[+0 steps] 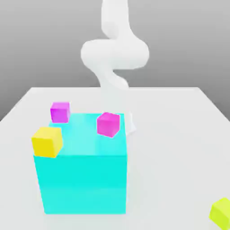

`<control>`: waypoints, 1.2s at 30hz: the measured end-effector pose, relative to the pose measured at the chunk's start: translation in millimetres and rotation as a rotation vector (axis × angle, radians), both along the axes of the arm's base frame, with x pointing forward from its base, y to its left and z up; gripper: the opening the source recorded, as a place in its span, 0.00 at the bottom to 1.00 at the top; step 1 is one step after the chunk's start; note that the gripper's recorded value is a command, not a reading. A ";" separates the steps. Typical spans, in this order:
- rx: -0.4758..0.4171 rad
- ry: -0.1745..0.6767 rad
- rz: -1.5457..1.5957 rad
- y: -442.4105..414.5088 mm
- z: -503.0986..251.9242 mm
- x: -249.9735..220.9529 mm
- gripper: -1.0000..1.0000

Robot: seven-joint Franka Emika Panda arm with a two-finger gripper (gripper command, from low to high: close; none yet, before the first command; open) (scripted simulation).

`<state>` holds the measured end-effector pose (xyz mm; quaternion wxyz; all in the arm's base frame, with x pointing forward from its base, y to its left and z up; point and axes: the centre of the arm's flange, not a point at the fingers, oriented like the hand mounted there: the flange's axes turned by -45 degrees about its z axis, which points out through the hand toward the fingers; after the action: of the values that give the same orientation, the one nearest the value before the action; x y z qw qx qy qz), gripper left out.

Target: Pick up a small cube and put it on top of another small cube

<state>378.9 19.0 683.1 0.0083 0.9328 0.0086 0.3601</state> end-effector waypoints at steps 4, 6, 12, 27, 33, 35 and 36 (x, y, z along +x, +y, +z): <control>-0.049 0.102 0.041 33.4 -51.9 47.6 0.50; -0.071 0.150 0.065 50.3 -79.6 67.2 0.50; -0.127 0.291 0.148 103.1 -171.0 111.1 0.50; -0.187 0.632 0.413 237.7 -422.7 111.1 0.50; -0.177 0.719 0.486 270.4 -516.6 87.1 0.50; -0.178 0.722 0.488 270.9 -544.5 85.6 0.00; -0.178 0.722 0.488 270.9 -544.5 85.6 0.00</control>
<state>464.5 290.0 138.5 -0.0003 0.9650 0.2621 0.0005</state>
